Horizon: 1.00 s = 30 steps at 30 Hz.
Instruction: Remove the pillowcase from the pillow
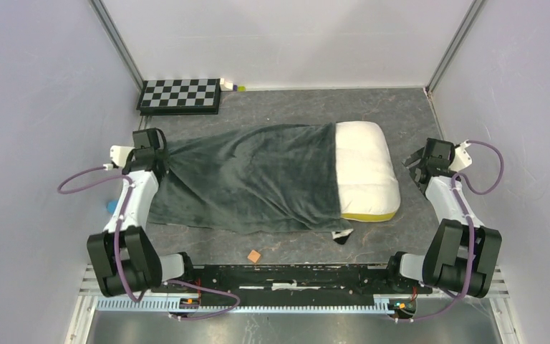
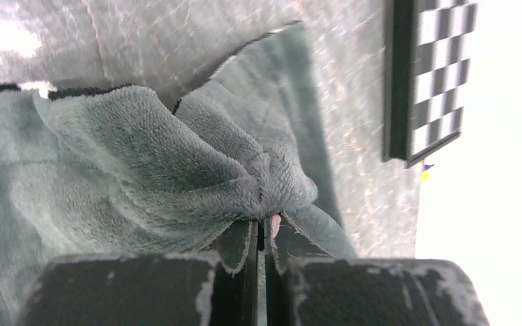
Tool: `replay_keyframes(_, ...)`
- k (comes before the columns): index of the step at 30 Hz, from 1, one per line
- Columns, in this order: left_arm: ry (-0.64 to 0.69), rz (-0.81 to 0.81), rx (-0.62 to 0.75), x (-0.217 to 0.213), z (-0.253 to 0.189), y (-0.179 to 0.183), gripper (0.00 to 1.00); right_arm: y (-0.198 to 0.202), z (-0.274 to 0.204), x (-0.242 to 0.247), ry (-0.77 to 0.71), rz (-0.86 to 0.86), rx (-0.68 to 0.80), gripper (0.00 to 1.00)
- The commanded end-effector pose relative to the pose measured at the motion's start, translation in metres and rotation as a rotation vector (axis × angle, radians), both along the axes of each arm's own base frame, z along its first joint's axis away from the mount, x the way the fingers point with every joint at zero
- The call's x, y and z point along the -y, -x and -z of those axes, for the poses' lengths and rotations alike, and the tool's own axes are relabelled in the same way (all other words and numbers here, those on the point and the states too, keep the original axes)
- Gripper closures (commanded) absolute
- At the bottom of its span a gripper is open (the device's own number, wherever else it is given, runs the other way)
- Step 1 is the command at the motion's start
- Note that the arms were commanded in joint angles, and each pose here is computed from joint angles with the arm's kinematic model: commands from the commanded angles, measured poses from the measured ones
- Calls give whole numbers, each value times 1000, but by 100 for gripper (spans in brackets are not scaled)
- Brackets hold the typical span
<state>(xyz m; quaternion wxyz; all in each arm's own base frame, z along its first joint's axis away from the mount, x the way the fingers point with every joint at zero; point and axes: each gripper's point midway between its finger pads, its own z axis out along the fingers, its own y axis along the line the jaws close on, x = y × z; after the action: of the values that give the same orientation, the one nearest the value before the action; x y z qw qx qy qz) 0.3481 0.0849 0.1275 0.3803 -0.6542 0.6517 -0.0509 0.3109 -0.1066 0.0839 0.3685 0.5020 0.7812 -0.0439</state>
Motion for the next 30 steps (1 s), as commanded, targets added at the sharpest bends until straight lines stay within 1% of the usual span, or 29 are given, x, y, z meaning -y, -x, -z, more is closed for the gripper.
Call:
replay_keyframes(1,-138,-52,165,-24,-72,-6,98,-2,-11,4,61,-56,-3,2)
replay_keyframes(3,-125,50,198,-7,-85,-16,98,-19,-23,-9,75,-204,60,2)
replay_keyframes(4,-124,93,213,2,-92,-20,98,-31,-34,-17,96,-292,127,2)
replay_keyframes(6,-142,157,228,16,-101,-22,98,-49,-63,-49,132,-525,293,3)
replay_keyframes(7,-149,172,235,20,-104,-22,98,-56,-77,-62,166,-614,379,3)
replay_keyframes(8,-154,184,246,23,-109,-21,98,-57,-86,-76,169,-687,436,2)
replay_keyframes(10,-156,205,260,28,-112,-21,98,-60,-95,-96,186,-789,477,3)
replay_keyframes(12,-149,238,282,34,-115,-24,98,-65,-94,-117,197,-904,457,3)
replay_keyframes(15,-119,300,312,47,-116,-31,98,-72,-70,-139,201,-1025,314,2)
replay_keyframes(18,-108,318,318,51,-118,-33,98,-72,-41,-139,202,-1022,191,3)
replay_keyframes(24,-123,324,325,51,-123,-32,98,-62,-8,-119,247,-960,73,2)
replay_keyframes(26,-119,323,325,51,-122,-33,98,-60,4,-129,205,-1007,71,3)
replay_keyframes(29,-102,332,326,55,-121,-35,98,-54,28,-153,84,-1100,72,3)
replay_keyframes(30,-96,332,326,56,-121,-36,98,-54,31,-160,61,-1119,93,2)
